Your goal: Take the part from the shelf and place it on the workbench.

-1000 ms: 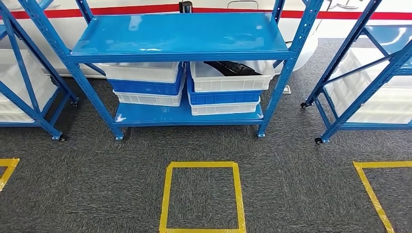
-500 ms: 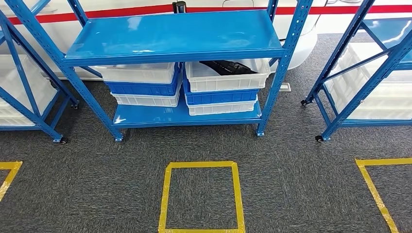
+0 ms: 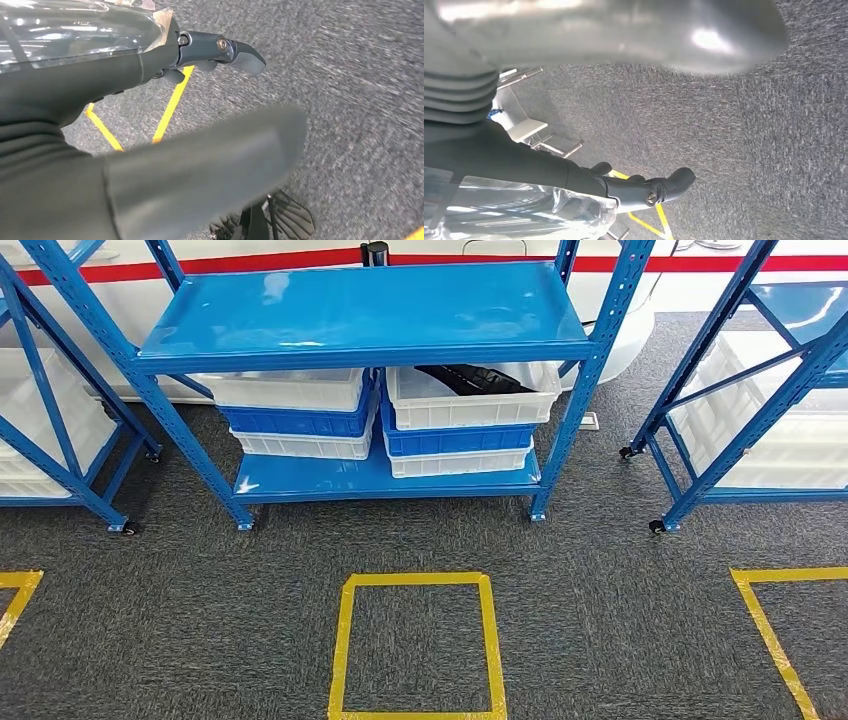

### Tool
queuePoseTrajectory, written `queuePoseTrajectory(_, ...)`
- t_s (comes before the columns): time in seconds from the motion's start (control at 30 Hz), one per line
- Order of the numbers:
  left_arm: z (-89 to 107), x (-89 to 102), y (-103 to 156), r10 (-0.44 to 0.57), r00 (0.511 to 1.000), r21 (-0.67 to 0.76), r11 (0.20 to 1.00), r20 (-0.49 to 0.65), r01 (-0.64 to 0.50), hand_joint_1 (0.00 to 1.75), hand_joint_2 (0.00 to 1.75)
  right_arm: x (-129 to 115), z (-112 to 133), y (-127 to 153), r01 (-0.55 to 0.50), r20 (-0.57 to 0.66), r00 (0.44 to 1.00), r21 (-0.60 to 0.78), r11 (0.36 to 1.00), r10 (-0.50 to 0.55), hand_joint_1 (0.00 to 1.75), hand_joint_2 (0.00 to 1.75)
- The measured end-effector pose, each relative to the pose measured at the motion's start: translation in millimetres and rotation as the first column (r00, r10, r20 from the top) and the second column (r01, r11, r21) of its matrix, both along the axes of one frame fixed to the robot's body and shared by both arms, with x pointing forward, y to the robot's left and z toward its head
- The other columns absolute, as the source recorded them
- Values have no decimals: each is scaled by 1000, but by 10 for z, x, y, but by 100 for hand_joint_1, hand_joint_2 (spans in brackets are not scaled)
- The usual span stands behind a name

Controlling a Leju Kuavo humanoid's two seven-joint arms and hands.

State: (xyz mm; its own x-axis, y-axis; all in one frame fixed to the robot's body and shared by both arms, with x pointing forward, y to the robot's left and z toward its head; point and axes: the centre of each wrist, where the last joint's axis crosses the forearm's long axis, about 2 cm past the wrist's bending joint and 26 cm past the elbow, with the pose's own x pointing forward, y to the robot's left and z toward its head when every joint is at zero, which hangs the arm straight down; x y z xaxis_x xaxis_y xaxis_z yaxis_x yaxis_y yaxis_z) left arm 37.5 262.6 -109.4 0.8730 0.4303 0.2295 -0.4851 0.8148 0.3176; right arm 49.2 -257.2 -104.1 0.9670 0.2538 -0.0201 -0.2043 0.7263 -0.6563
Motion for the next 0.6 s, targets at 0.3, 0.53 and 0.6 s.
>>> queuePoseTrajectory(0.3,-7,-25,45,-66,998,-4,998,18,66,0,175,-60,-16,-32,36,9,999,57,998,-36,0,175)
queuePoseTrajectory(0.53,-16,-59,126,-115,993,-31,993,39,117,0,44,-130,-38,-106,72,2,997,145,987,-73,0,44)
queuePoseTrajectory(0.6,-18,-69,142,-127,991,-39,991,44,129,0,0,-145,-42,-126,79,3,997,165,983,-80,0,0)
